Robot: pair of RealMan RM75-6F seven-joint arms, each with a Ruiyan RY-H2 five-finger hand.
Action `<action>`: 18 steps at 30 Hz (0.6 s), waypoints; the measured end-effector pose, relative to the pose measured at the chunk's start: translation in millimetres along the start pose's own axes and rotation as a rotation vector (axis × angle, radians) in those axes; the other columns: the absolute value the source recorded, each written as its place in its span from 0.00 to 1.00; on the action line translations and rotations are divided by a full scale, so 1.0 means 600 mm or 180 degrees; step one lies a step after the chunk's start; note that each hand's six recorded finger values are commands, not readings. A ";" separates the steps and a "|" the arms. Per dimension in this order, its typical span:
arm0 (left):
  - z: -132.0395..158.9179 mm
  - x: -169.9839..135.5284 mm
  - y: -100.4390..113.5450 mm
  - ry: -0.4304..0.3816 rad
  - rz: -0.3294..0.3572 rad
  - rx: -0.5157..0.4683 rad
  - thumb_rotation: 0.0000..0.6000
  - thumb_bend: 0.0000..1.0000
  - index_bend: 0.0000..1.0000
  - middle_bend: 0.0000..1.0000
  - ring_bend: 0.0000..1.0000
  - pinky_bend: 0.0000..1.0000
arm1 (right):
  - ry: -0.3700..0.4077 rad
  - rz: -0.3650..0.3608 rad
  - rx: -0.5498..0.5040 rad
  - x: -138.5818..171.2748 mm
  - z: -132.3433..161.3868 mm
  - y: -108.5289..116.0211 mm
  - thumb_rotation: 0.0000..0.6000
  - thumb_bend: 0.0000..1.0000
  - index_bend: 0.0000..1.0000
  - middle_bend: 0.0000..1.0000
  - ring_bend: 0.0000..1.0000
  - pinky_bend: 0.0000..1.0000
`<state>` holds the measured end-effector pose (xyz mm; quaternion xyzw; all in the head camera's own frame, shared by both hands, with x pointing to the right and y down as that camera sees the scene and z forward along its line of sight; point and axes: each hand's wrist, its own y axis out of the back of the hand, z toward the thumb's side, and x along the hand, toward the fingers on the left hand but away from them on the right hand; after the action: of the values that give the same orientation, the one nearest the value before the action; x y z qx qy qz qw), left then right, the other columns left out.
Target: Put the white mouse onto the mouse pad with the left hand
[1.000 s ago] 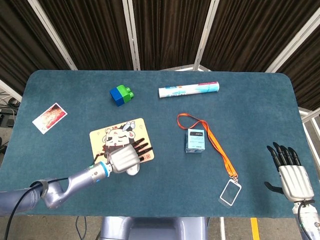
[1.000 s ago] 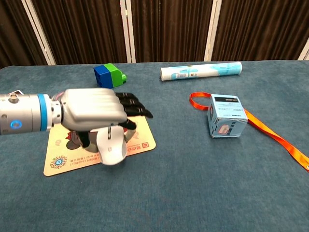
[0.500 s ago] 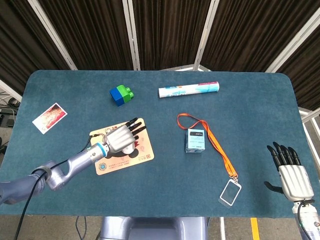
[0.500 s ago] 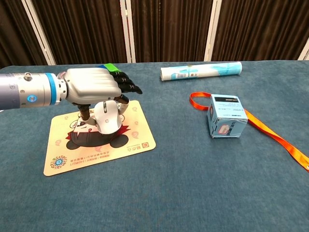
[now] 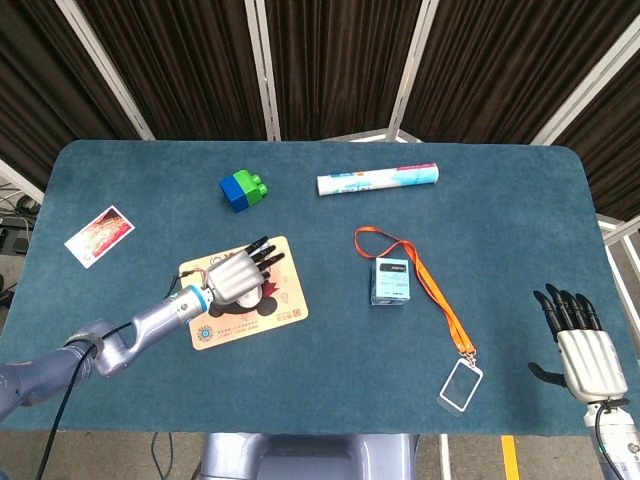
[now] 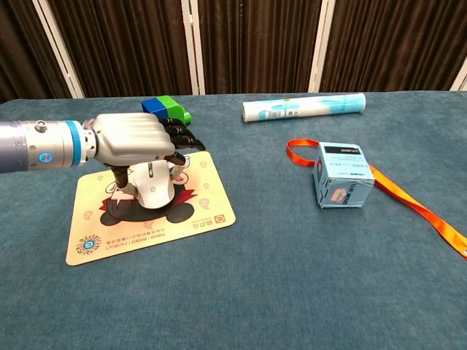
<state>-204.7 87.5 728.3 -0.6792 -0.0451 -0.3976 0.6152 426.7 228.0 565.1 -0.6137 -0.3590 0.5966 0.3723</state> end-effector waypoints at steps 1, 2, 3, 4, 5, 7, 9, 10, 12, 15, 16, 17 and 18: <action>-0.003 -0.001 -0.002 0.0016 -0.0002 -0.0006 1.00 0.22 0.44 0.00 0.00 0.00 | -0.0001 -0.0001 0.0004 0.000 0.000 0.000 1.00 0.09 0.00 0.00 0.00 0.00; -0.005 -0.002 -0.003 0.0026 -0.0004 -0.0016 1.00 0.22 0.41 0.00 0.00 0.00 | -0.0001 -0.0002 0.0007 0.000 0.000 0.000 1.00 0.09 0.00 0.00 0.00 0.00; -0.006 -0.002 -0.005 0.0033 -0.0006 -0.0026 1.00 0.22 0.39 0.00 0.00 0.00 | -0.0002 -0.0002 0.0009 0.000 0.000 0.000 1.00 0.09 0.00 0.00 0.00 0.00; -0.007 -0.003 -0.005 0.0035 -0.0007 -0.0027 1.00 0.22 0.38 0.00 0.00 0.00 | -0.0002 -0.0003 0.0010 0.000 0.000 0.000 1.00 0.09 0.00 0.00 0.00 0.00; -0.008 -0.003 -0.006 0.0039 -0.0006 -0.0024 1.00 0.22 0.36 0.00 0.00 0.00 | -0.0003 -0.0004 0.0010 0.000 0.001 0.000 1.00 0.09 0.00 0.00 0.00 0.00; -0.008 -0.003 -0.008 0.0038 -0.0004 -0.0031 1.00 0.22 0.35 0.00 0.00 0.00 | -0.0005 -0.0004 0.0008 0.000 0.000 0.000 1.00 0.09 0.00 0.00 0.00 0.00; -0.008 -0.003 -0.009 0.0038 -0.0004 -0.0040 1.00 0.22 0.34 0.00 0.00 0.00 | -0.0007 -0.0003 0.0008 0.000 0.000 0.000 1.00 0.09 0.00 0.00 0.00 0.00; -0.008 -0.003 -0.010 0.0037 -0.0006 -0.0037 1.00 0.22 0.34 0.00 0.00 0.00 | -0.0006 -0.0003 0.0007 0.000 0.000 0.000 1.00 0.09 0.00 0.00 0.00 0.00; -0.007 -0.004 -0.012 0.0033 -0.0016 -0.0033 1.00 0.22 0.31 0.00 0.00 0.00 | -0.0005 -0.0001 0.0003 0.000 0.000 0.000 1.00 0.09 0.00 0.00 0.00 0.00; -0.006 -0.004 -0.013 0.0029 -0.0017 -0.0033 1.00 0.22 0.28 0.00 0.00 0.00 | -0.0003 -0.0001 0.0003 0.000 0.000 0.000 1.00 0.09 0.00 0.00 0.00 0.00; -0.006 -0.005 -0.014 0.0028 -0.0018 -0.0034 1.00 0.22 0.27 0.00 0.00 0.00 | -0.0002 -0.0001 0.0003 0.000 0.000 0.000 1.00 0.09 0.00 0.00 0.00 0.00; -0.006 -0.006 -0.014 0.0026 -0.0020 -0.0030 1.00 0.22 0.25 0.00 0.00 0.00 | -0.0003 -0.0001 0.0004 0.000 0.000 0.000 1.00 0.09 0.00 0.00 0.00 0.00; -0.006 -0.006 -0.014 0.0026 -0.0019 -0.0027 1.00 0.22 0.23 0.00 0.00 0.00 | -0.0003 -0.0001 0.0004 0.000 0.000 0.000 1.00 0.09 0.00 0.00 0.00 0.00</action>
<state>-213.7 88.0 732.6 -0.6801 -0.0429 -0.4024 0.6113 426.8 228.2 565.2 -0.6132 -0.3589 0.5969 0.3726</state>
